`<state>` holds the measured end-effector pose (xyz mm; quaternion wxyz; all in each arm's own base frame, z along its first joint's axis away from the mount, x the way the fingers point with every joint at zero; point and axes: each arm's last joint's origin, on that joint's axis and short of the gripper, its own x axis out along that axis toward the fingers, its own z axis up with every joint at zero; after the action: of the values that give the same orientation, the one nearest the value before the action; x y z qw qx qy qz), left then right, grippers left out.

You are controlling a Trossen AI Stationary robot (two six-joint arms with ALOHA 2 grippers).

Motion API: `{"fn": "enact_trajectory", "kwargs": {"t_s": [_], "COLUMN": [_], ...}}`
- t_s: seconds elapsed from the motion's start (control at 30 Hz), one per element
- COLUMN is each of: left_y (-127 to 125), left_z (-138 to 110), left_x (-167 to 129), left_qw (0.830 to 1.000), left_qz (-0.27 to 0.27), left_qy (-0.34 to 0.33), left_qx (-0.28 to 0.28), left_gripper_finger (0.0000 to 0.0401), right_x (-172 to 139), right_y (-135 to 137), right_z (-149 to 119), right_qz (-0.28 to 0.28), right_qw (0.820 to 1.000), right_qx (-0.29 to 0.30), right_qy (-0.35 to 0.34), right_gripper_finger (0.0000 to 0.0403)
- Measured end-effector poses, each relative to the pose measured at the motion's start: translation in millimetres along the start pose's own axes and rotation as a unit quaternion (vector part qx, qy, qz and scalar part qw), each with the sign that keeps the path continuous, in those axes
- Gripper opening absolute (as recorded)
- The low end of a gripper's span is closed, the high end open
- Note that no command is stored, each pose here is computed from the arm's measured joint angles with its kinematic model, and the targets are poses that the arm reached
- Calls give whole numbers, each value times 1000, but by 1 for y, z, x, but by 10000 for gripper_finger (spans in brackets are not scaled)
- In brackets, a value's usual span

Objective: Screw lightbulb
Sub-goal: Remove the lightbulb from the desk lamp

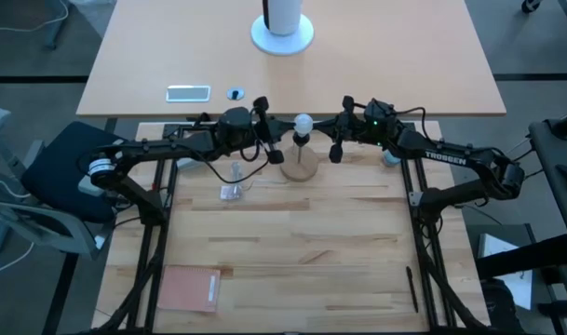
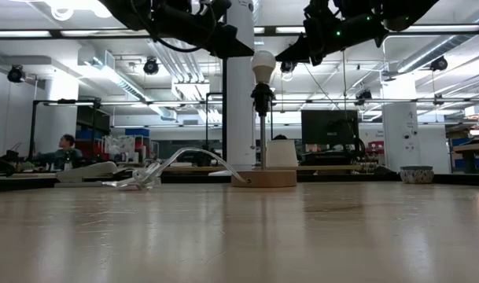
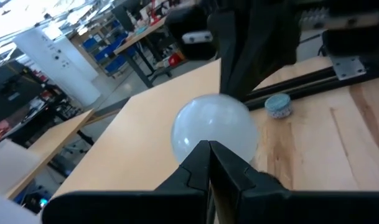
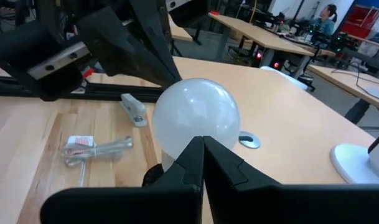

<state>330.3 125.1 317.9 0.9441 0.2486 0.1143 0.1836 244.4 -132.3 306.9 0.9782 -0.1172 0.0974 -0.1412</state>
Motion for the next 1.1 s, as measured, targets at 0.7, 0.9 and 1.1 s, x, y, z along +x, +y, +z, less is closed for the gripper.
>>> {"fn": "enact_trajectory", "kwargs": {"t_s": [0.7, 0.9, 1.1], "left_y": [10, 6, 4], "left_z": [-12, -13, -11], "left_x": [8, 11, 8], "left_qw": [996, 999, 999], "left_qz": [83, 45, 32], "left_qy": [43, 23, 26], "left_qx": [8, 7, 8], "left_gripper_finger": [0, 0, 0], "right_x": [-8, 1, 3], "right_y": [1, 1, -1], "right_z": [4, -2, -3], "right_qz": [1, 4, -25], "right_qw": [1000, 1000, 1000], "right_qx": [1, 3, 4], "right_qy": [1, 6, 11], "right_gripper_finger": [0, 0, 0]}}
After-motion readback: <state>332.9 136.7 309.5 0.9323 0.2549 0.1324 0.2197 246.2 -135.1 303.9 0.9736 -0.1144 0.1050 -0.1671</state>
